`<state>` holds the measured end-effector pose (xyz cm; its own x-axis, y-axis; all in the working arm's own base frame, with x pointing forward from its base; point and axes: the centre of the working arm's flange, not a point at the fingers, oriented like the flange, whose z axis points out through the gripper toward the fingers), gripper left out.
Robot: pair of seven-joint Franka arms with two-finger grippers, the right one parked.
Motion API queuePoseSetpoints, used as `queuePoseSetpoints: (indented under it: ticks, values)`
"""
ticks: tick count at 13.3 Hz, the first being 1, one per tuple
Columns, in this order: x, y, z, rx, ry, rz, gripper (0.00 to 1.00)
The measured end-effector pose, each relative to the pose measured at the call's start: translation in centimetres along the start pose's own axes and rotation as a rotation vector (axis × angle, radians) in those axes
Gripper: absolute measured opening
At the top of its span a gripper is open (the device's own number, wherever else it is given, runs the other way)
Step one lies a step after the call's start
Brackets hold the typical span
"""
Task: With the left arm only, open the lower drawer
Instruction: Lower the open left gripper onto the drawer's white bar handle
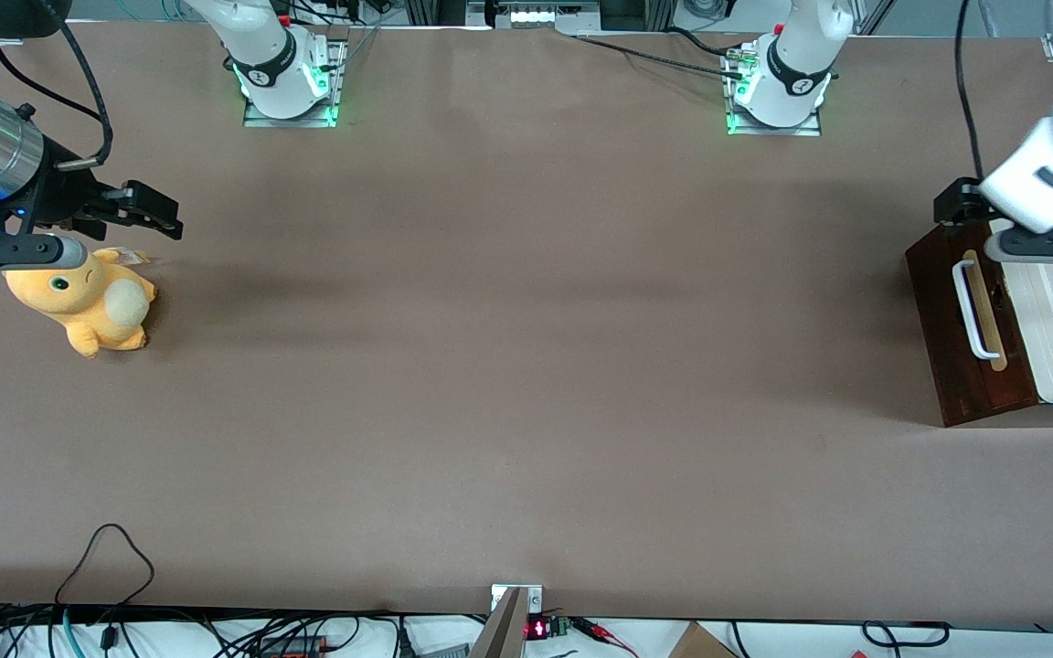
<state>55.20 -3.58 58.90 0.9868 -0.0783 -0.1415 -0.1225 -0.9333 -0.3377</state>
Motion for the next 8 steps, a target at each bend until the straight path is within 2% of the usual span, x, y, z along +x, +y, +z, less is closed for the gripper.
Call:
queuePoseSetpoints:
  ticks: [4,7,8]
  values:
    - [0.3,4.7,3.0,0.263,-0.074,-0.067,1.00]
    - [-0.3,8.9,8.9,0.475,-0.109,-0.169,1.00]
    - [-0.8,10.2,11.4,0.531,-0.120,-0.203,1.00]
